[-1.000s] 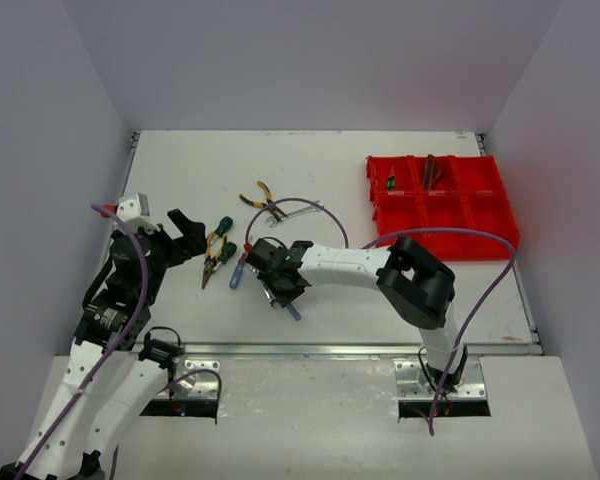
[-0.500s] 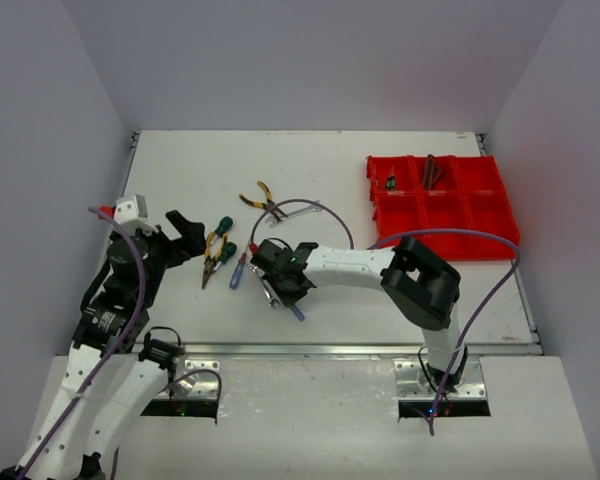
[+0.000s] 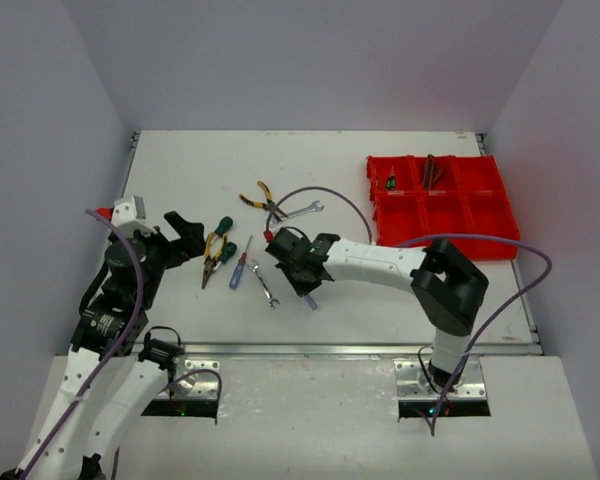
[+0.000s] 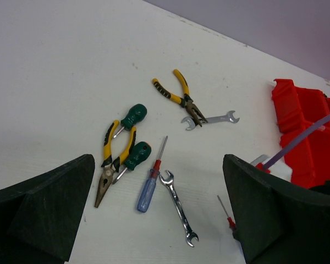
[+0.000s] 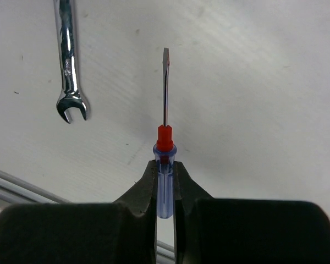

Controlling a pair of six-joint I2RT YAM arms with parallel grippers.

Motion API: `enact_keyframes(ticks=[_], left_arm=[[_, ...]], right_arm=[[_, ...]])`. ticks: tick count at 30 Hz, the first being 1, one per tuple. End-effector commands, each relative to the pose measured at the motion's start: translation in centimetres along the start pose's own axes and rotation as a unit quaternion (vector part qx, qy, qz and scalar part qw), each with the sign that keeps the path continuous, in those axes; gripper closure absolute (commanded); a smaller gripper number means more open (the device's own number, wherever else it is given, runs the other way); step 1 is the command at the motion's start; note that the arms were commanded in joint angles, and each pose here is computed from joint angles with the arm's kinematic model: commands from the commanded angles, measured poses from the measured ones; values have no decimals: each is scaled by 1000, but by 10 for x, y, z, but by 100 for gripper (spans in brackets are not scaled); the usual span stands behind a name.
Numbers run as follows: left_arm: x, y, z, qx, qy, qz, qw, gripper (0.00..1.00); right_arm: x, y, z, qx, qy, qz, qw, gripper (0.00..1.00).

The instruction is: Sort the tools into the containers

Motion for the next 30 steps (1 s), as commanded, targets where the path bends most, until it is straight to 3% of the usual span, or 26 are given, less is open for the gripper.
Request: enact_keyframes(ticks=[1,5,8,10,14,21,30], left_arm=[[13,-6,3,-17,-28,4,999,0],[14,-6,3,-19,-27,4,999,0],[13,-7,3,-20,-26,4,999,0],[14,-7,4,-22,-27,3,999,0],[15,-7,6,-23,-33,5,999,0],[15,-10,7,-39,-31,2,999,0],[16,-13,11,-50,-36,1,998,0]], right_arm=[[40,-46,47,-33,-87,-43,995,100],[74,-124,78,-91,-139,-121,979,100],[103,-197,104,-166,-179,-180,953,100],[115,-267,121,-242,-198,-247,917,100],[128,-358,134,-301,-235,-336,861,100],[163,-443,134,-402,-257,-352,805,100],[167,-498,87,-455,-243,-335,788,100]])
Point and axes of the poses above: each gripper's point midway between its finger pads, its own z axis back along the fingers, its own y axis along the line the jaws close on, x = y × z, the point moved 6 cm from there along z, back along the fingers, and after that the axes turned 11 degrees about -z, right-handed, at the moved point
